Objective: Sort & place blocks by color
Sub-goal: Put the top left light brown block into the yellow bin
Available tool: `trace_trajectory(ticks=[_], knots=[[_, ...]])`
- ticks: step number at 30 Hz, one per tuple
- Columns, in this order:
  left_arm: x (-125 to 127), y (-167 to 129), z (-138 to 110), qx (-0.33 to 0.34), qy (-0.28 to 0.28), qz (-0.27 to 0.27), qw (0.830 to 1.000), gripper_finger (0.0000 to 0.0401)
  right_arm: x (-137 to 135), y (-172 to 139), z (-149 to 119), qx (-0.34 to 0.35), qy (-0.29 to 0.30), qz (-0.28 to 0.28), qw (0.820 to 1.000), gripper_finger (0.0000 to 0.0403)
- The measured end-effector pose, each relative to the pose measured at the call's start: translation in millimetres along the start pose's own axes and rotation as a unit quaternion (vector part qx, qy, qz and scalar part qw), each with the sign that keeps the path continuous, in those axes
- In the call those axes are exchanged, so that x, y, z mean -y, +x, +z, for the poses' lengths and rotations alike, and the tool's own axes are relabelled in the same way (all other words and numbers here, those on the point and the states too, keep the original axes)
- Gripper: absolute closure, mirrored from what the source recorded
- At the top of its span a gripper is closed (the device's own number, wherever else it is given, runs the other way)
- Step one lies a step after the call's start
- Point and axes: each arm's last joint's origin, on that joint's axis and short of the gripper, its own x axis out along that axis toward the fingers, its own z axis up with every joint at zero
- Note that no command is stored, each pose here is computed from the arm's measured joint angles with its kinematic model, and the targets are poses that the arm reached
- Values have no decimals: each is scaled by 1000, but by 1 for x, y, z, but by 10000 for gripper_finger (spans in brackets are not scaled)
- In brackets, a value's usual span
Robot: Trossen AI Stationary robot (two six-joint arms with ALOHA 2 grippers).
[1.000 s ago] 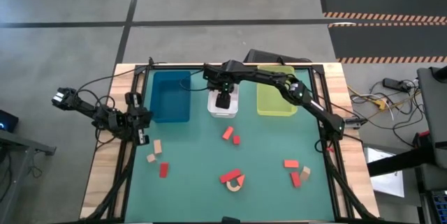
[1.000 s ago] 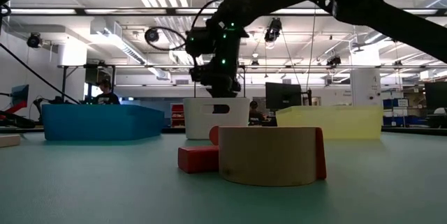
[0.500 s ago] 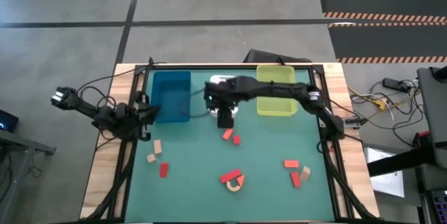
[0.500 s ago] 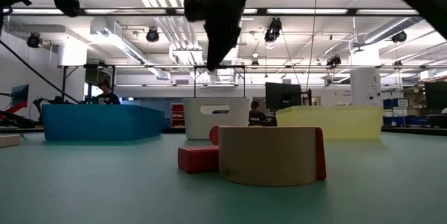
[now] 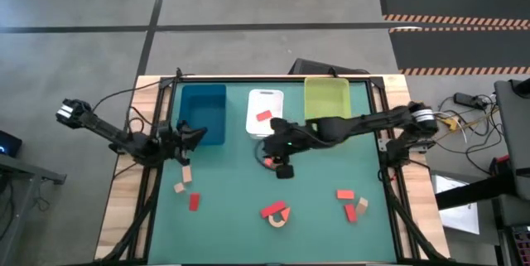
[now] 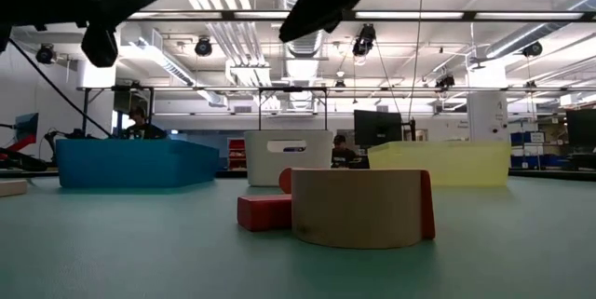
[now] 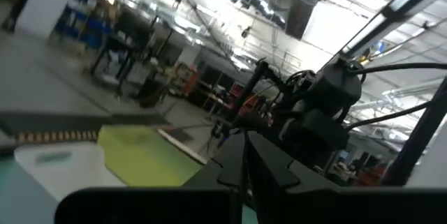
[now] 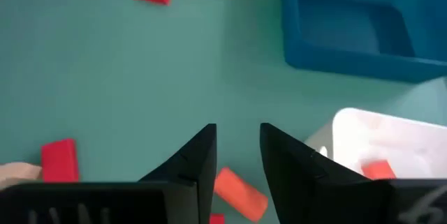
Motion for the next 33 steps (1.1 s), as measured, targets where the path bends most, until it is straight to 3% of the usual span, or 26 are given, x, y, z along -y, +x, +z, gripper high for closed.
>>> trace_trajectory(ticks=[7,11,14,17,22,28,33], knots=[[-3,8,-36,-121,-94,65,986,401,-3,-14,-37,79,-15,-13,997,319],[6,17,-49,-206,-145,80,964,401,-5,-22,-53,120,-24,-19,992,327],[16,24,-58,-295,-170,83,937,401,-5,-28,-62,137,-28,-23,990,332],[29,33,-61,-383,-194,114,896,401,-4,-33,-66,141,-28,-26,989,335],[39,36,-62,-518,-174,235,804,401,-2,-38,-71,147,-39,-31,988,331],[41,32,-58,-583,-150,347,719,401,2,-38,-73,143,-56,-39,987,325],[29,16,-53,-596,-132,475,634,401,7,-38,-73,140,-67,-49,987,330]])
